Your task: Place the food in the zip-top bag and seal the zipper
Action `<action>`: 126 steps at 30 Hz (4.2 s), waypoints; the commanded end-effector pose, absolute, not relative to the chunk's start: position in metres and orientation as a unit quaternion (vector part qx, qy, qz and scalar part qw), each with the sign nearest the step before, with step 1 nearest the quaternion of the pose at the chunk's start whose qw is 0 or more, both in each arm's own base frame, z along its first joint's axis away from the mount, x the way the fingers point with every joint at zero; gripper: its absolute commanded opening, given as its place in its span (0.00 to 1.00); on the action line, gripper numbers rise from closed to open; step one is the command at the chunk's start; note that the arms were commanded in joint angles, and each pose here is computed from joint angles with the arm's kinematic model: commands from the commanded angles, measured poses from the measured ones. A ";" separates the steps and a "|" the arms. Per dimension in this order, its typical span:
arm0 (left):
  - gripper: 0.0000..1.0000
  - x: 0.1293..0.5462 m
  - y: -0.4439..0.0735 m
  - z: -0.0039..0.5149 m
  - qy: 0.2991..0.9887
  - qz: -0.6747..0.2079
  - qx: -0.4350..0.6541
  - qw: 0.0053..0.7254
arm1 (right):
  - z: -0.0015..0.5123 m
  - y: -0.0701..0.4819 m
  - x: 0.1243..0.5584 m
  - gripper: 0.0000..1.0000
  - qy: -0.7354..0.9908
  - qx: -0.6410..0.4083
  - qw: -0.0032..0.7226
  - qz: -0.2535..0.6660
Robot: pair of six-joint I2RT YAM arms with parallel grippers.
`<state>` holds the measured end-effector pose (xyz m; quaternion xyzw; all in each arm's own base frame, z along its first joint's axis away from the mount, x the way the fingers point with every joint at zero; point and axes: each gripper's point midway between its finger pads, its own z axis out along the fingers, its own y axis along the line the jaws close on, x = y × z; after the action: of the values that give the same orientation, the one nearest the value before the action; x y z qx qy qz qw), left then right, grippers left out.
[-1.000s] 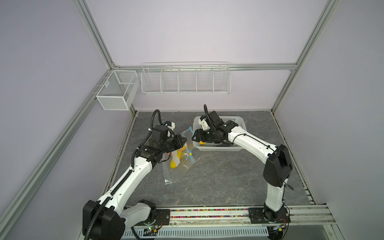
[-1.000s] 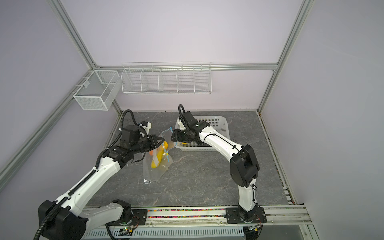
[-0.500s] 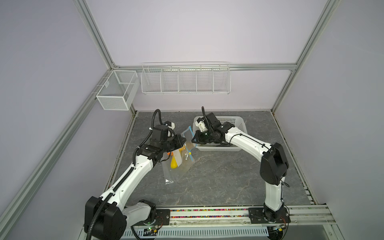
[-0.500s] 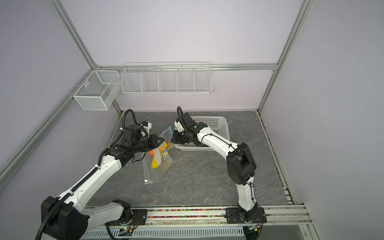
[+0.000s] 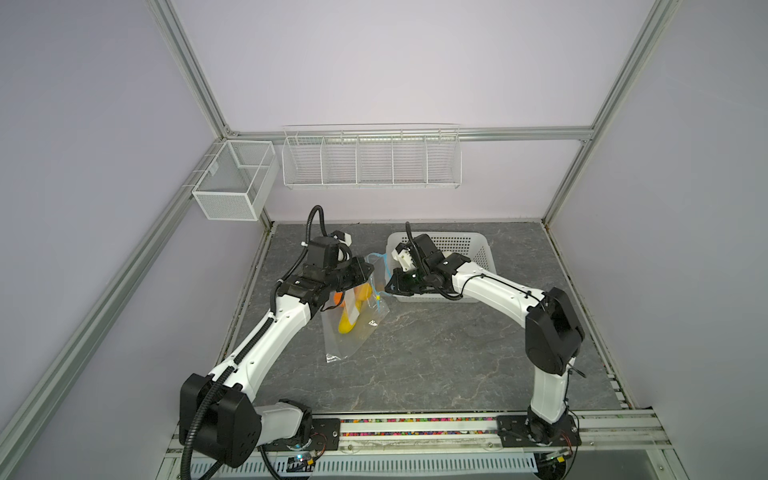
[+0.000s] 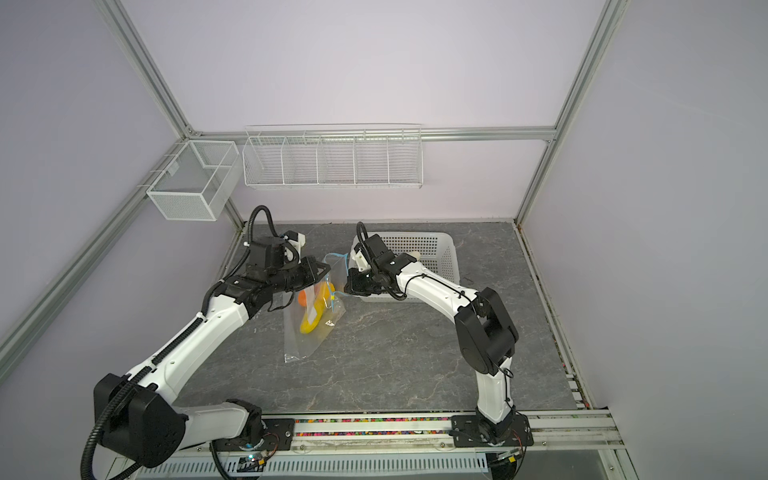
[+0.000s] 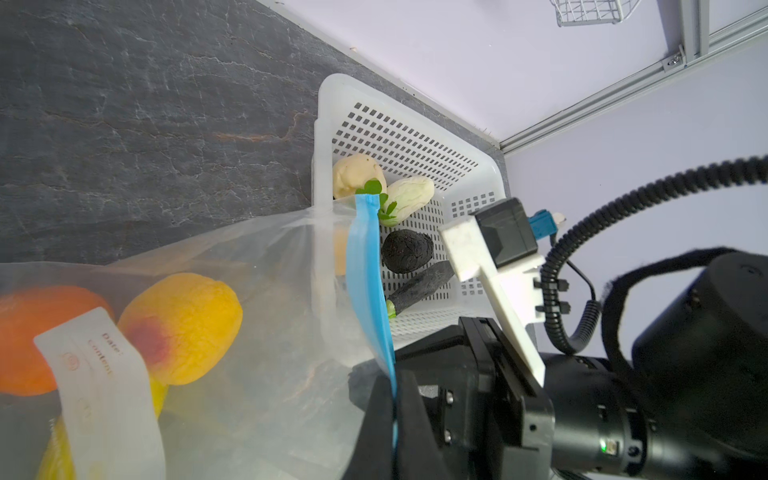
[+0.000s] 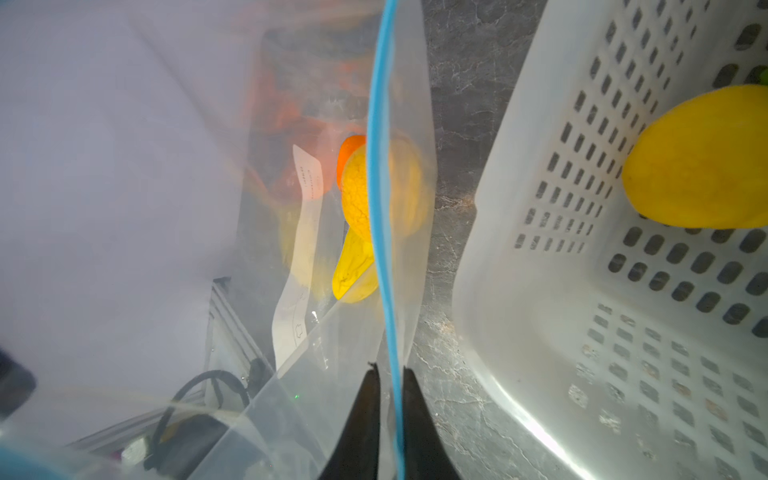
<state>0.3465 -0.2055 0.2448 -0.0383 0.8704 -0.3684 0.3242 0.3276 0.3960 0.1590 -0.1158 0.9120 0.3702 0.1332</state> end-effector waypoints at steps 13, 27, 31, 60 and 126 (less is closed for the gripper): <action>0.00 0.363 -0.207 0.265 0.867 -0.356 -0.018 0.347 | 0.177 0.405 0.313 0.14 0.898 -0.120 0.156 0.394; 0.00 0.342 -0.202 0.236 0.873 -0.365 -0.032 0.322 | 0.192 0.395 0.310 0.37 0.900 -0.125 0.169 0.382; 0.00 0.339 -0.203 0.235 0.872 -0.369 -0.030 0.320 | 0.207 0.382 0.313 0.45 0.901 -0.131 0.188 0.369; 0.00 0.337 -0.207 0.232 0.870 -0.384 -0.038 0.308 | 0.129 0.318 0.408 0.50 0.944 -0.118 0.194 0.238; 0.00 0.330 -0.203 0.231 0.867 -0.387 -0.042 0.312 | 0.071 0.341 0.425 0.51 0.965 -0.140 0.175 0.139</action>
<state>0.3305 -0.2056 0.2272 -0.0394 0.8719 -0.3818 0.3042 0.4274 0.3430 0.0508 -0.1397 0.9670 0.1375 0.1627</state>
